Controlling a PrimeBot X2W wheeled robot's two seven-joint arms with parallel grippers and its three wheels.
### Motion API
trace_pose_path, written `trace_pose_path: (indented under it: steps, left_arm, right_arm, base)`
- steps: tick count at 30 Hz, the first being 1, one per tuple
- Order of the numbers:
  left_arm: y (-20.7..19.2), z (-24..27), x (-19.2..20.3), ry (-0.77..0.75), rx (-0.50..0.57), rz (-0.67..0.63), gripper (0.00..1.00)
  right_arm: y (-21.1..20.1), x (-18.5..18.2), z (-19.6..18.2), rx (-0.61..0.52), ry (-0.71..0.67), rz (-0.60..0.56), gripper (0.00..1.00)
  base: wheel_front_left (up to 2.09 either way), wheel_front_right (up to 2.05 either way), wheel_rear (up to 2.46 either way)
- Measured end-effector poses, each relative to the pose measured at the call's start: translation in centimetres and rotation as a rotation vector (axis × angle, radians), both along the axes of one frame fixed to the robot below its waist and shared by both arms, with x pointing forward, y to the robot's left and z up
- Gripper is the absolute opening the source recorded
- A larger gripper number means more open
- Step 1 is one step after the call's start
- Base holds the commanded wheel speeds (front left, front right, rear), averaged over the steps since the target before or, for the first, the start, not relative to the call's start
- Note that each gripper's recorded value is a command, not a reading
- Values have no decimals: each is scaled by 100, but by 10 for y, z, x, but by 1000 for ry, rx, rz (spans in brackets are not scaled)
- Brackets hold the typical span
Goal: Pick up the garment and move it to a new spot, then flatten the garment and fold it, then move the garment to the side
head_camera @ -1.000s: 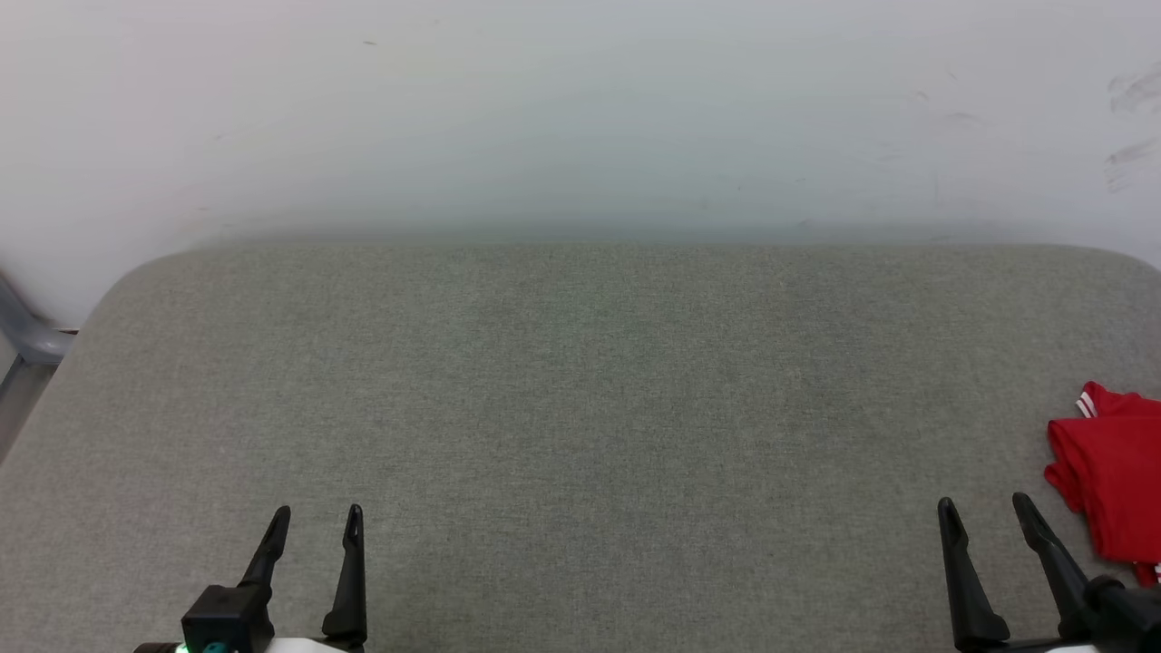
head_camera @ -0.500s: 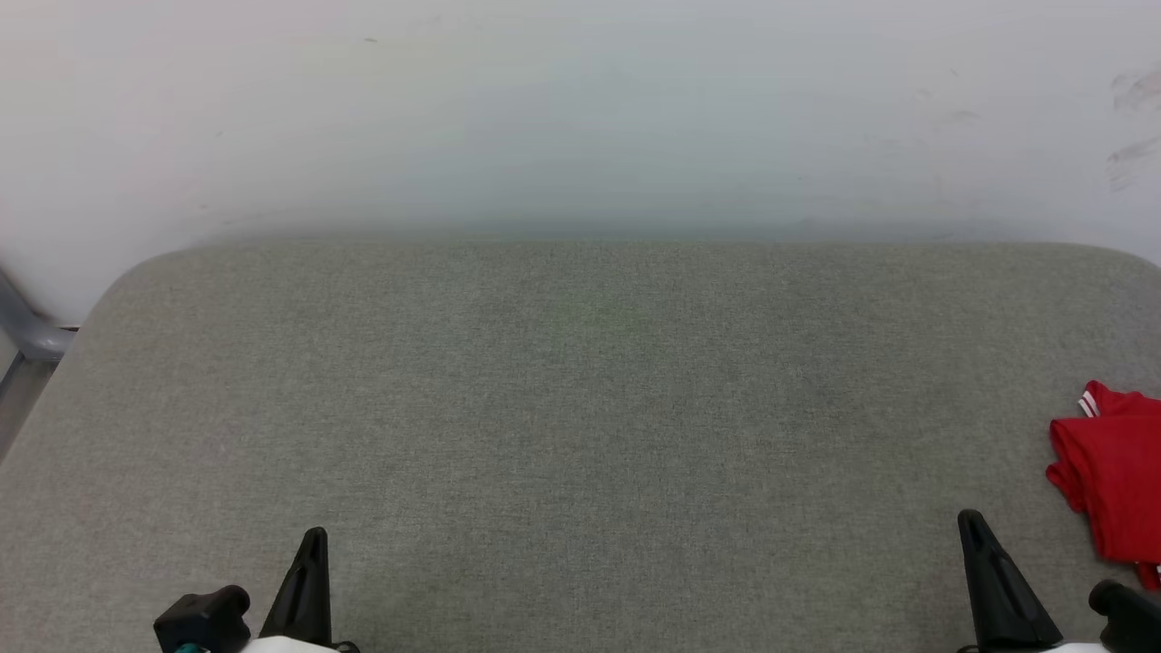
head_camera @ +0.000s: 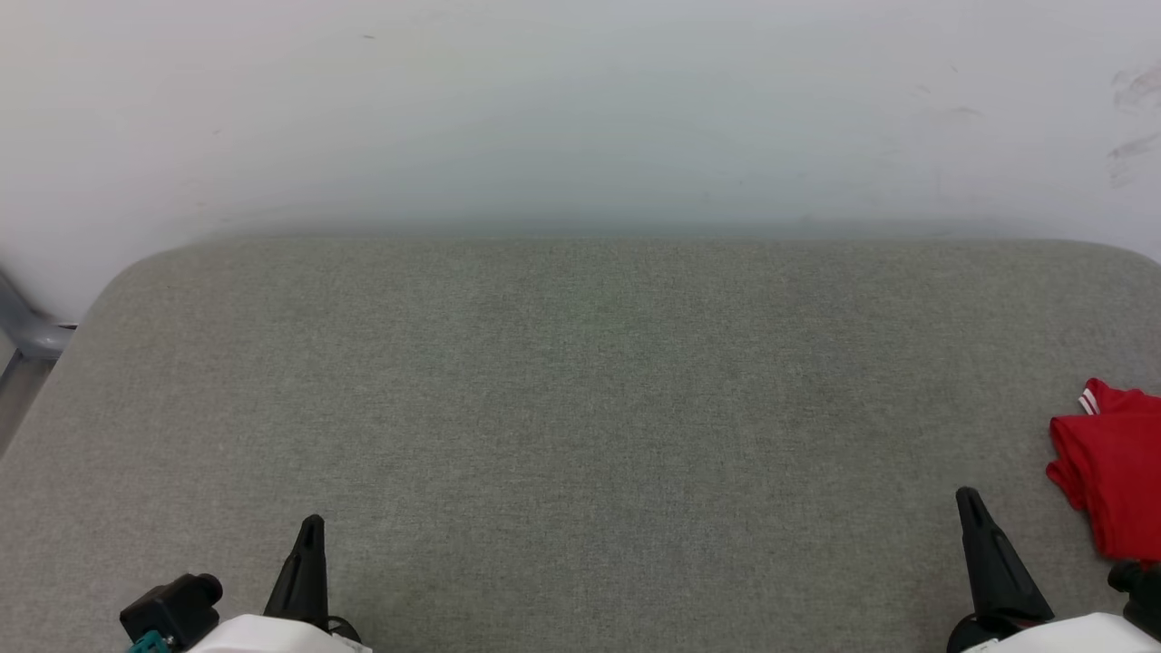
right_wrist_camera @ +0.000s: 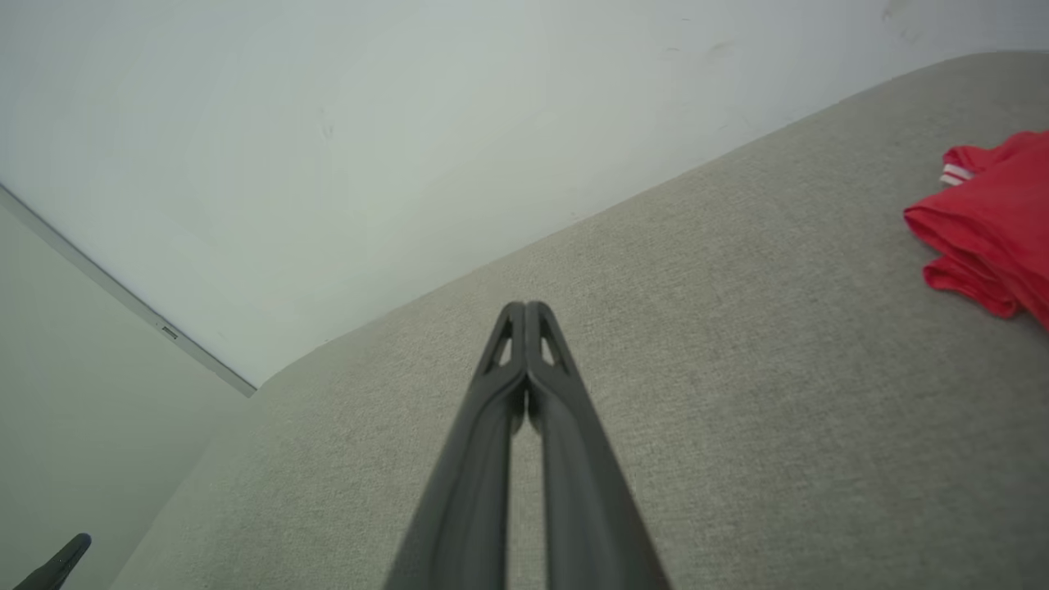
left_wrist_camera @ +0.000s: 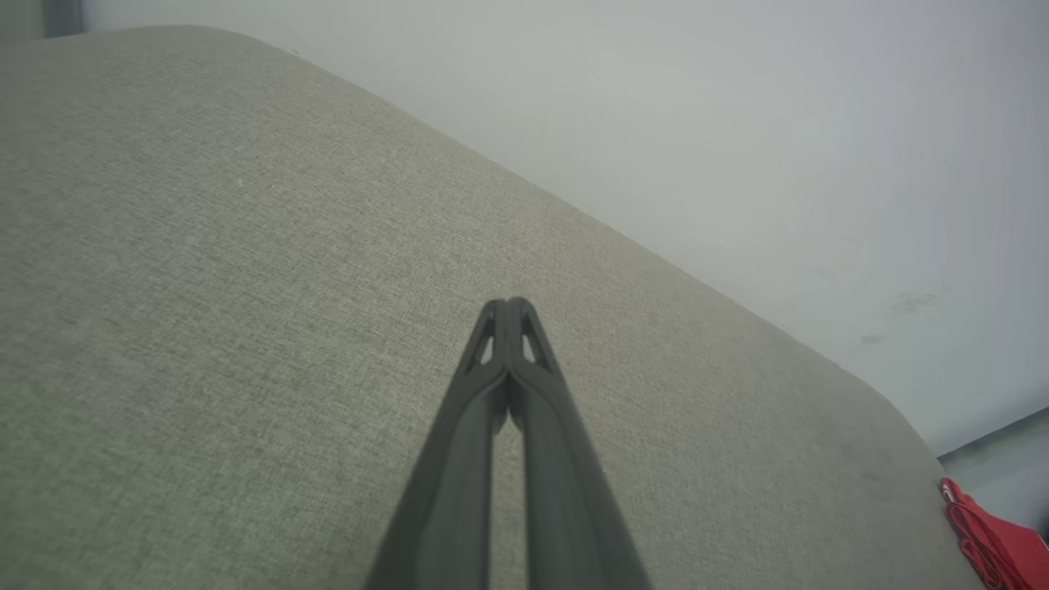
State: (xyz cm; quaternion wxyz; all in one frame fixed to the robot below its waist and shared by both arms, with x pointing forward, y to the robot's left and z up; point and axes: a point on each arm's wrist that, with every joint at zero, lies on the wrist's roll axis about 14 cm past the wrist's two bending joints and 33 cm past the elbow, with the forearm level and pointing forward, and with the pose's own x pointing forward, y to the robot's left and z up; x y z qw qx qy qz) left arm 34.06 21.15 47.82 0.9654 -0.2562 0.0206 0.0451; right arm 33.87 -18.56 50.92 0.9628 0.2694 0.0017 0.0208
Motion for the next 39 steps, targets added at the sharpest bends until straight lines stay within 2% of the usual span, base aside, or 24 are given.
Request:
trace_pose_path:
  steps: [39]
  left_arm:
    - [-2,8,23,-19,-532,18,0]
  right_arm:
    - [-6,24,-5,521,36,-23,0]
  base:
    - [0,0,0]
